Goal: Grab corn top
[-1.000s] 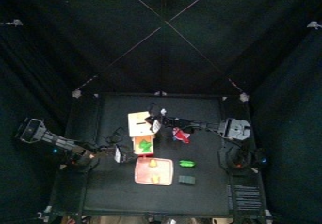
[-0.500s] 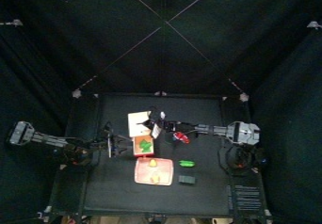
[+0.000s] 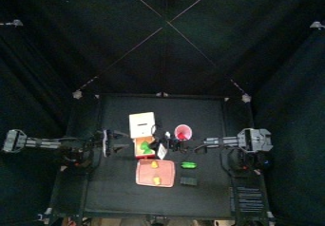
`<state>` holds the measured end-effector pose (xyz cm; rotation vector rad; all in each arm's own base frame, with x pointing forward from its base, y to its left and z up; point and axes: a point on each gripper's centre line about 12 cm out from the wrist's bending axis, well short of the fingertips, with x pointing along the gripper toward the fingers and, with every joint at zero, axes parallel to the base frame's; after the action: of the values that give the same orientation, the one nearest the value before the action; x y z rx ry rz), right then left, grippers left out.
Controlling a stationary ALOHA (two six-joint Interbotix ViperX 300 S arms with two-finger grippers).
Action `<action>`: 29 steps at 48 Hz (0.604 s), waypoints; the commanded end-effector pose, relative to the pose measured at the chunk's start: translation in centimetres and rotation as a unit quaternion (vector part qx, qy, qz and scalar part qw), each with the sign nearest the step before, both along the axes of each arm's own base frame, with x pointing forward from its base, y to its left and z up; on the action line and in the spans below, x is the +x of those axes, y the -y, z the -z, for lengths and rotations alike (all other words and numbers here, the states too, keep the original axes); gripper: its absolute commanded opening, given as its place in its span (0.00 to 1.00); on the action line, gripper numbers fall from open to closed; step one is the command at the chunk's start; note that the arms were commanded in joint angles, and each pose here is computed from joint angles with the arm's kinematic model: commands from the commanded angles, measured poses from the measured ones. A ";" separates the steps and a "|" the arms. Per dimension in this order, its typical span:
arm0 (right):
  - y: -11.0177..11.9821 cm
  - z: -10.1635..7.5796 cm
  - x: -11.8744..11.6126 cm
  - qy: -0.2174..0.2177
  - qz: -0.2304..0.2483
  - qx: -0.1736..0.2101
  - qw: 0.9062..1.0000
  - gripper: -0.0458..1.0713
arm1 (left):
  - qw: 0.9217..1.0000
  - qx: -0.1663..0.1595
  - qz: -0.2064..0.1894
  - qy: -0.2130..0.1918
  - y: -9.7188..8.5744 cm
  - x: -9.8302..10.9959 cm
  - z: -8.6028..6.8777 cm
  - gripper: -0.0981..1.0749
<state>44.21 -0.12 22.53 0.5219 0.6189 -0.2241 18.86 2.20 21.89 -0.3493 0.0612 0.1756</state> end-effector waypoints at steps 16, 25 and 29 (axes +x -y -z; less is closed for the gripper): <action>-3.2 0.8 -0.7 -0.048 0.012 0.074 0.996 0.45 | 1.000 0.003 0.002 0.000 0.0 0.1 -0.2 0.93; -4.2 2.4 -0.1 -0.078 0.007 0.075 0.994 0.58 | 1.000 0.002 0.003 -0.002 0.1 0.1 0.0 0.93; -4.7 3.1 0.2 -0.094 0.003 0.070 0.993 0.67 | 1.000 0.004 0.003 -0.004 0.1 0.0 0.1 0.93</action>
<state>43.71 4.05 18.23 0.6484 0.8391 -0.2556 18.70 2.15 21.39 -0.3467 0.0795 0.1753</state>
